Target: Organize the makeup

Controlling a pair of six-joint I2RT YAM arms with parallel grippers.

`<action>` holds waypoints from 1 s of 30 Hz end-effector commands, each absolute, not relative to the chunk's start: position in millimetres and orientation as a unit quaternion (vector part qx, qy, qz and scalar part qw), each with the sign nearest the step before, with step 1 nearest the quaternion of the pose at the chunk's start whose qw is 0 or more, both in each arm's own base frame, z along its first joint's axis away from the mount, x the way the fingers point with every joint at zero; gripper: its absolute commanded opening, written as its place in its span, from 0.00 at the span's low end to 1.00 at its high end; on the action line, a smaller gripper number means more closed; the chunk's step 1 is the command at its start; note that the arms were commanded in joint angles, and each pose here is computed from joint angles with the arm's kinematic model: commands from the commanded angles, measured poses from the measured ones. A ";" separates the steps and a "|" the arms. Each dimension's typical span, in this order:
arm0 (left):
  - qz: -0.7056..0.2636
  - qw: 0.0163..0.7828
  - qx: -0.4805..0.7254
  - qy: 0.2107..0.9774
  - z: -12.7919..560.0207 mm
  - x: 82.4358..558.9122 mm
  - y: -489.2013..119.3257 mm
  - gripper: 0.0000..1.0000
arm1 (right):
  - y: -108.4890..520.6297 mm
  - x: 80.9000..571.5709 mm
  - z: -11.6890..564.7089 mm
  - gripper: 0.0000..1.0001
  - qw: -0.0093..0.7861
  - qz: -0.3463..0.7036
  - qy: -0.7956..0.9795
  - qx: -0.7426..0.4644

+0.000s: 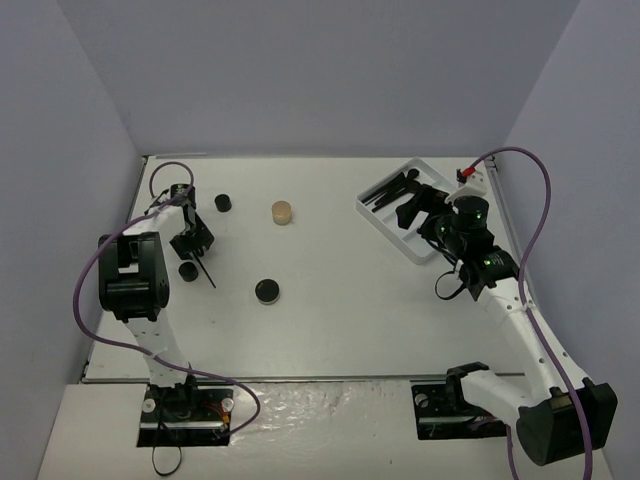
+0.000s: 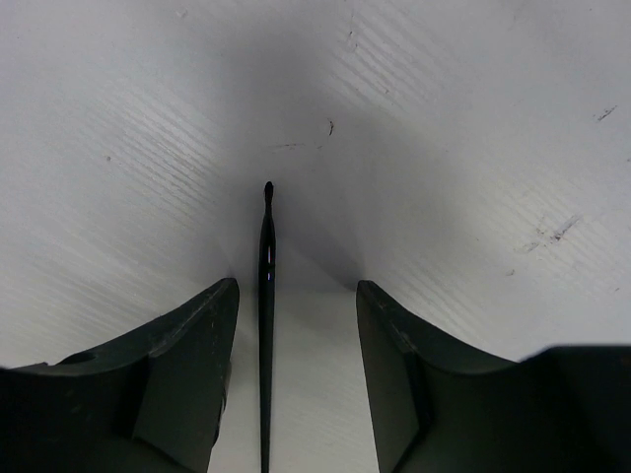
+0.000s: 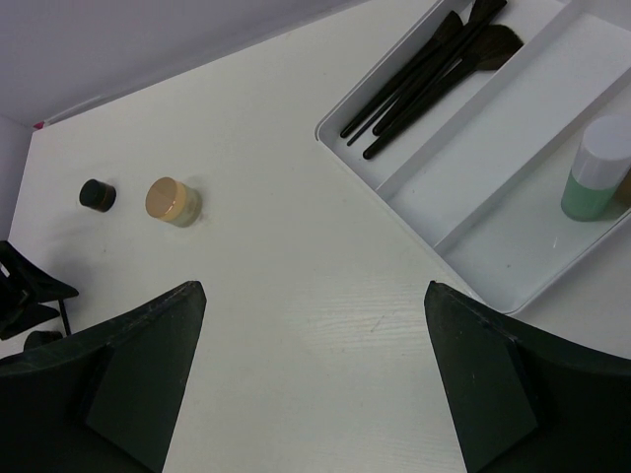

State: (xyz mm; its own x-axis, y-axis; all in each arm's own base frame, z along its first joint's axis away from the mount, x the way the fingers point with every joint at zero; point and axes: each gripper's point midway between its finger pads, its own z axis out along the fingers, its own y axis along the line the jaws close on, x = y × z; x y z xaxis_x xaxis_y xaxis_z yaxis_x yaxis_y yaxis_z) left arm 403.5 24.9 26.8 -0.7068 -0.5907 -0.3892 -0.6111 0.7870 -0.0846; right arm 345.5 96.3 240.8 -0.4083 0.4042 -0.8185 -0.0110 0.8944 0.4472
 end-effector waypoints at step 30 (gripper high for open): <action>-0.233 0.384 -0.196 0.872 175.7 426.1 -113.7 0.00 | 233.4 321.4 289.7 0.91 0.517 0.344 0.772 -0.131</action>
State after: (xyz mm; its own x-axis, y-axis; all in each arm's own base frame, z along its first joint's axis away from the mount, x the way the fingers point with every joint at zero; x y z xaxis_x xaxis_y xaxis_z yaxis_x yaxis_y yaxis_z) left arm 403.8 -55.4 67.4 -0.7289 -0.5391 -0.4220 -0.4243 0.8395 -0.3395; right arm 322.4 180.3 242.5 -0.5254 0.1994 -0.8272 -0.3469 0.8375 0.4222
